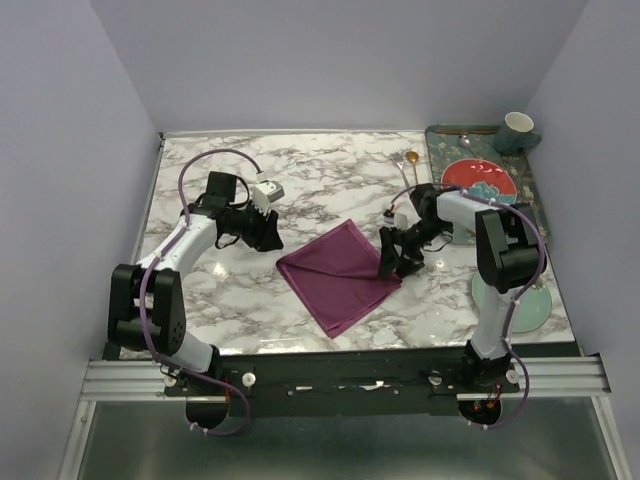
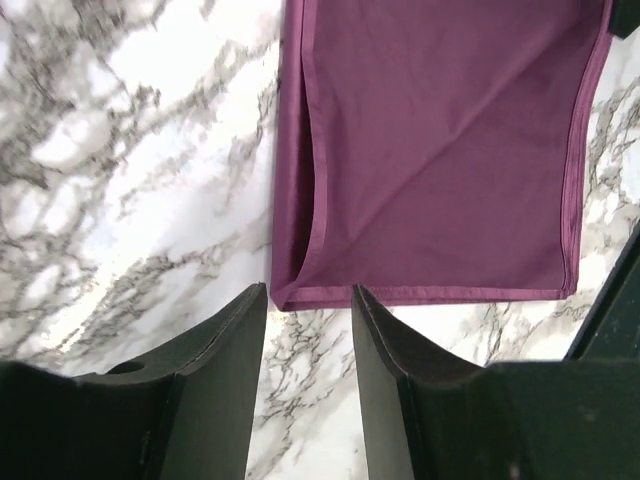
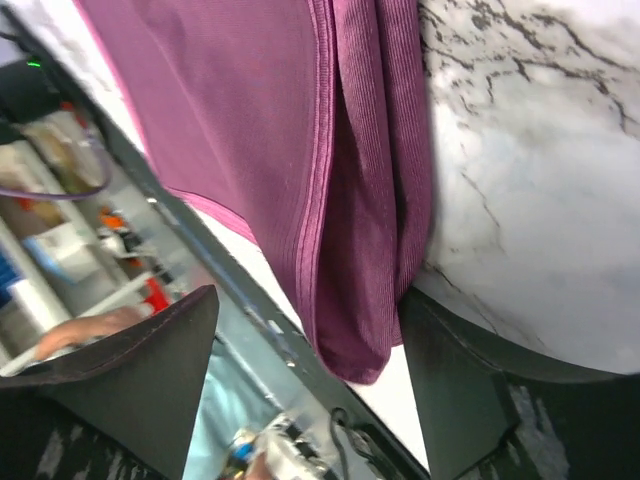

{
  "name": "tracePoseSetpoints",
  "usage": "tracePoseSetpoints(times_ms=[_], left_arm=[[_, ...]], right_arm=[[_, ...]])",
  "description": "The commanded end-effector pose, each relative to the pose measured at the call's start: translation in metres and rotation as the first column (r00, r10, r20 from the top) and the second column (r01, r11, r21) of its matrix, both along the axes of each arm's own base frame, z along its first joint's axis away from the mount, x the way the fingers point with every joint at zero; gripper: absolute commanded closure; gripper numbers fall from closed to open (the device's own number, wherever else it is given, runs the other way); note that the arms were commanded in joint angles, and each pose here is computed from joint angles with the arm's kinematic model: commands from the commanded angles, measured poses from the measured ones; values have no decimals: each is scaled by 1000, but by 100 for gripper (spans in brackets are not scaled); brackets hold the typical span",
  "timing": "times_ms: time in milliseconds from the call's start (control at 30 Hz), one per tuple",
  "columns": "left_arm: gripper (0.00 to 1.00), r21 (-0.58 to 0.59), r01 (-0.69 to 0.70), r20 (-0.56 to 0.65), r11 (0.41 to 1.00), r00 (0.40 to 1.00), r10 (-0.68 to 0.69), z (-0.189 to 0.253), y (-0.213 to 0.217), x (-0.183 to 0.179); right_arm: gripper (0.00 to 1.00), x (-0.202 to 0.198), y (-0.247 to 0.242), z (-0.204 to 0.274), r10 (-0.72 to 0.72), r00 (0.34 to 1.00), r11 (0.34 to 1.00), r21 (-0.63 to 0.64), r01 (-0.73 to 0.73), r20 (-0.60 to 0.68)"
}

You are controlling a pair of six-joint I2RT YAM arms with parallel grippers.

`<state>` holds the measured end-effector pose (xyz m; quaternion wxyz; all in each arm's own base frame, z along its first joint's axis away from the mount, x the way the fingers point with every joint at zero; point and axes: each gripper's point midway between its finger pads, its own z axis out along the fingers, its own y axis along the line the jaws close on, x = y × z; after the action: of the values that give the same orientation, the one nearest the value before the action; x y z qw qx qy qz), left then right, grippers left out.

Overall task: Fold the napkin into a case and place the utensils inside
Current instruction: Smooth out the upper triangle-folded napkin at the center of the board.

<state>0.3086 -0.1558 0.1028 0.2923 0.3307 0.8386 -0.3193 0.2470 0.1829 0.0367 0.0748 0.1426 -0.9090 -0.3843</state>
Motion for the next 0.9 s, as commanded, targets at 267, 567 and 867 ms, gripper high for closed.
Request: tracePoseSetpoints(times_ms=[267, 567, 867], left_arm=[[21, -116, -48, 319, 992, 944, 82, 107, -14, 13], [1, -209, -297, 579, 932, 731, 363, 207, 14, 77], [1, -358, -114, 74, 927, 986, 150, 177, -53, 53]], right_arm=[[13, 47, -38, 93, 94, 882, 993, -108, -49, 463], [0, 128, 0, 227, -111, 572, 991, 135, 0, 813], [0, 149, 42, 226, -159, 845, 916, 396, -67, 511]])
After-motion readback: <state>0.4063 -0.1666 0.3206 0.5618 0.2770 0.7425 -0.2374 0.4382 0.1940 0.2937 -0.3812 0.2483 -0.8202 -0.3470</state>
